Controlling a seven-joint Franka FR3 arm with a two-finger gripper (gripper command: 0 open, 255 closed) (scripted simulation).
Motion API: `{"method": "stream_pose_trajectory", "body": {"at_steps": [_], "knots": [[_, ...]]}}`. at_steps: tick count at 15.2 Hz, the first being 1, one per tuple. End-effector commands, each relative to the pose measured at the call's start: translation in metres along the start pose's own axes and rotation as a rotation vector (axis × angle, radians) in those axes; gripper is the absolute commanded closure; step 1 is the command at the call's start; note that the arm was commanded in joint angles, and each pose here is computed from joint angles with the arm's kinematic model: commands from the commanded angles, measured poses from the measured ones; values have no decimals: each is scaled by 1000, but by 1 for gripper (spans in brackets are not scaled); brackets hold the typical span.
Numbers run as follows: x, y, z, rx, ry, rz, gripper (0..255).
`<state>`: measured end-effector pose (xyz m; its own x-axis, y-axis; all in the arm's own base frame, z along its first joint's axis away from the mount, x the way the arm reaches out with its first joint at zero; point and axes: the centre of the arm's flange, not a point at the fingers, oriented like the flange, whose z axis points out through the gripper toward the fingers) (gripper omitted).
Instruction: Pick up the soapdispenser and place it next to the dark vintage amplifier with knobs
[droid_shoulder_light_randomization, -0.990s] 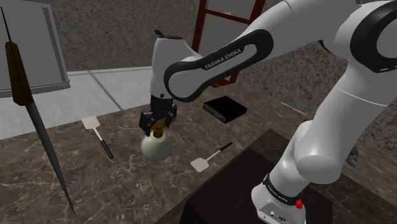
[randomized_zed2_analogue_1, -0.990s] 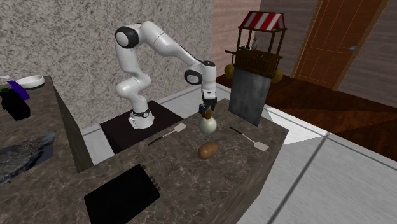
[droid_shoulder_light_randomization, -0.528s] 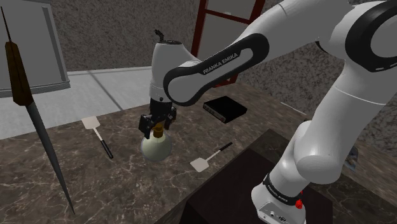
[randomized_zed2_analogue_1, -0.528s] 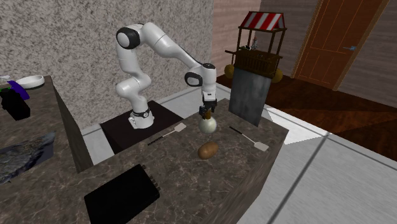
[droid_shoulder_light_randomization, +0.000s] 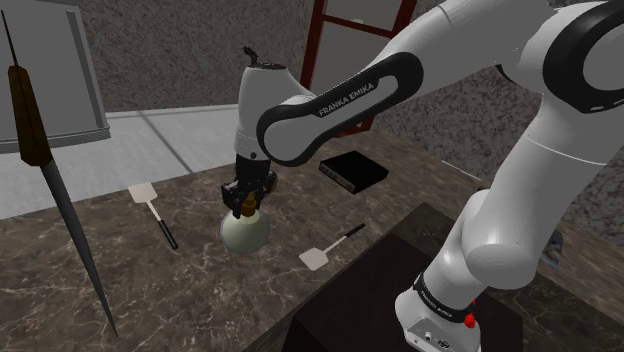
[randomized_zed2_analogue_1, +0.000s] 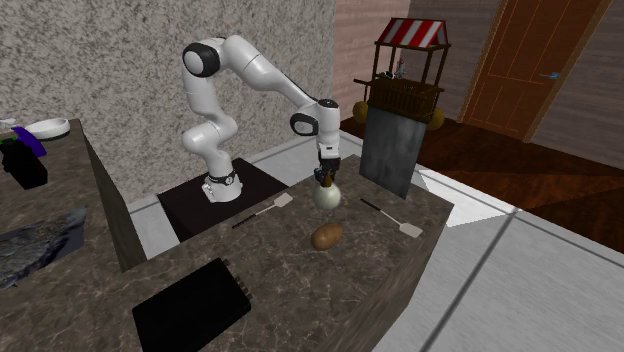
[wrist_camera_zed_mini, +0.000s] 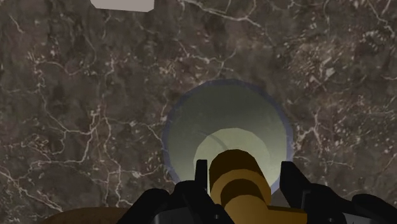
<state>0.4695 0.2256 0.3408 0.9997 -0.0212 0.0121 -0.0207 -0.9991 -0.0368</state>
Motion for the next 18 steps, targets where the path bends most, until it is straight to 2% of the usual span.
{"method": "stream_pose_trajectory", "body": {"at_steps": [1, 5, 18], "knots": [[0, 0, 1, -1, -2, 0, 255], [0, 0, 1, -1, -2, 0, 255], [1, -2, -68, -1, -2, 0, 255]]}}
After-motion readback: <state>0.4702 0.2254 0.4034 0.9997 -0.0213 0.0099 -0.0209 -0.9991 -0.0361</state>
